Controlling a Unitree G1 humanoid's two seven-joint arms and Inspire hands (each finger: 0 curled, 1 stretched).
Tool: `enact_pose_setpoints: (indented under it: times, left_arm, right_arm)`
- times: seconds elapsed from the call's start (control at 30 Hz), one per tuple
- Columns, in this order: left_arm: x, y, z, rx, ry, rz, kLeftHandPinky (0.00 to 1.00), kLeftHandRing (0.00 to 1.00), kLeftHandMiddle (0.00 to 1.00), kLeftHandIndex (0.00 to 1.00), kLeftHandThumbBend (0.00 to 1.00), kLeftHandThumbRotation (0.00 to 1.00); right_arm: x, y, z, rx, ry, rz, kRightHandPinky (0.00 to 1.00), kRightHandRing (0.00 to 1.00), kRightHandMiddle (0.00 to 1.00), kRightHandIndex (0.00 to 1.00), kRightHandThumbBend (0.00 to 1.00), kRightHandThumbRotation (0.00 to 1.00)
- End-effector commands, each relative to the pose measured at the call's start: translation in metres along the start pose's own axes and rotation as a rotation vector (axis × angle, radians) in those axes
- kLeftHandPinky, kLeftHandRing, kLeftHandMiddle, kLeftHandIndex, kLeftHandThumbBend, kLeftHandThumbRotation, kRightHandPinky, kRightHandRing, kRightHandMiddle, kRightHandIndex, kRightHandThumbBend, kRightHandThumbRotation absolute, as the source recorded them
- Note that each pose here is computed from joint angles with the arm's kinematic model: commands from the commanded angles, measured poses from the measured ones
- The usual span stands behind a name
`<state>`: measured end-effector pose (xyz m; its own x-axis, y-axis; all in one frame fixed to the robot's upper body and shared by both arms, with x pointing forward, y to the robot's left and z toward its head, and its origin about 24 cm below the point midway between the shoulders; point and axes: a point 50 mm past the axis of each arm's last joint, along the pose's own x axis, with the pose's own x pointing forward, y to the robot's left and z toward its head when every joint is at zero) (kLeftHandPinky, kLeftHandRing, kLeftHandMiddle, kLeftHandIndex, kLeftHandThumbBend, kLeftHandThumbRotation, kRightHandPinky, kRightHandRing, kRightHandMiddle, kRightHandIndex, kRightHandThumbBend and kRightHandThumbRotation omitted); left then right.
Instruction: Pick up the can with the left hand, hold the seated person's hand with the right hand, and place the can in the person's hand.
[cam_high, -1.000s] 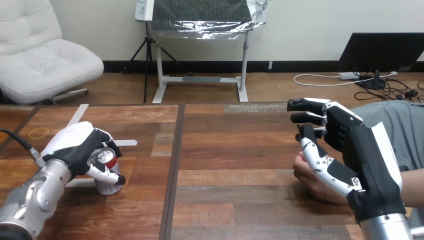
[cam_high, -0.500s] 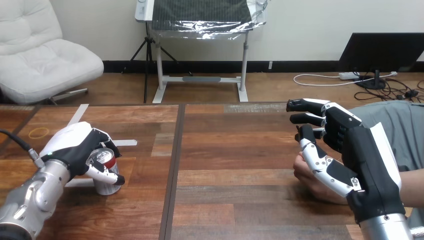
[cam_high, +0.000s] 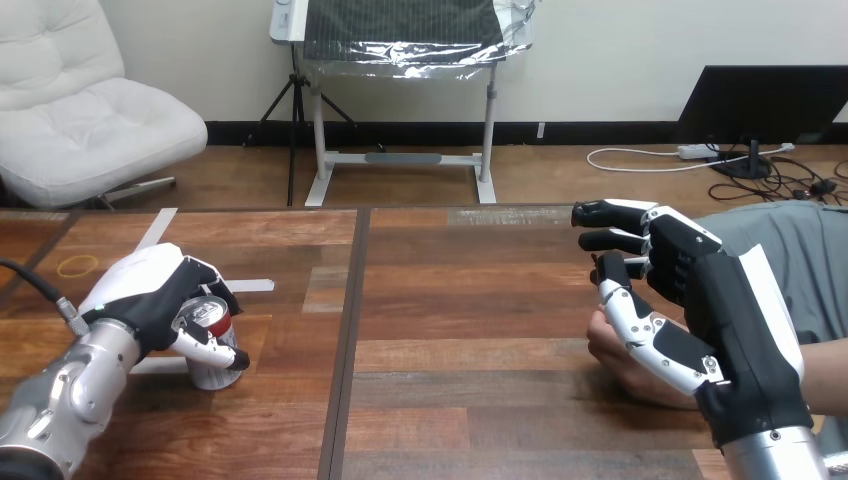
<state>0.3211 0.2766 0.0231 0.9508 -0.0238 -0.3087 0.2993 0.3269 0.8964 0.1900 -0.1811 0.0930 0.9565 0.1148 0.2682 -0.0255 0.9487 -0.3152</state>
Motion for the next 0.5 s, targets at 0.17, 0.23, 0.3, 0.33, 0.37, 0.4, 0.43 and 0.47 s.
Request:
enact_pose_setpoints:
  times: [0.17, 0.23, 0.3, 0.33, 0.37, 0.4, 0.43, 0.47]
  left_arm:
    - [0.0097, 0.0257, 0.0186, -0.027, -0.065, 0.131, 0.40, 0.45, 0.52, 0.56, 0.70, 0.00]
    - [0.0097, 0.0255, 0.0188, -0.040, -0.064, 0.141, 0.39, 0.45, 0.52, 0.56, 0.70, 0.00]
    - [0.0097, 0.0255, 0.0194, -0.049, -0.066, 0.152, 0.39, 0.45, 0.52, 0.56, 0.70, 0.00]
    - [0.0097, 0.0256, 0.0198, -0.051, -0.069, 0.159, 0.39, 0.44, 0.52, 0.56, 0.70, 0.00]
    - [0.0096, 0.0256, 0.0201, -0.052, -0.070, 0.163, 0.39, 0.44, 0.52, 0.56, 0.70, 0.00]
    - [0.0098, 0.0261, 0.0212, -0.055, -0.073, 0.169, 0.39, 0.44, 0.52, 0.56, 0.71, 0.00]
    - [0.0099, 0.0264, 0.0219, -0.056, -0.075, 0.173, 0.39, 0.44, 0.51, 0.56, 0.70, 0.00]
    - [0.0100, 0.0266, 0.0224, -0.057, -0.076, 0.175, 0.38, 0.44, 0.51, 0.56, 0.70, 0.00]
  right_arm:
    - [0.0130, -0.0045, 0.0155, -0.004, -0.094, -0.011, 0.58, 0.71, 0.75, 0.68, 0.18, 0.00]
    - [0.0131, -0.0044, 0.0156, -0.003, -0.094, -0.011, 0.58, 0.71, 0.75, 0.68, 0.18, 0.00]
    - [0.0133, -0.0044, 0.0157, -0.002, -0.093, -0.010, 0.58, 0.71, 0.75, 0.68, 0.18, 0.00]
    - [0.0133, -0.0044, 0.0157, -0.002, -0.092, -0.010, 0.58, 0.71, 0.75, 0.68, 0.18, 0.00]
    - [0.0133, -0.0044, 0.0158, -0.001, -0.092, -0.010, 0.58, 0.71, 0.75, 0.68, 0.18, 0.00]
    - [0.0135, -0.0044, 0.0157, -0.002, -0.092, -0.011, 0.58, 0.71, 0.75, 0.68, 0.18, 0.00]
    - [0.0136, -0.0044, 0.0157, -0.002, -0.092, -0.011, 0.58, 0.71, 0.75, 0.68, 0.18, 0.00]
    - [0.0136, -0.0044, 0.0157, -0.003, -0.092, -0.011, 0.58, 0.71, 0.75, 0.68, 0.18, 0.00]
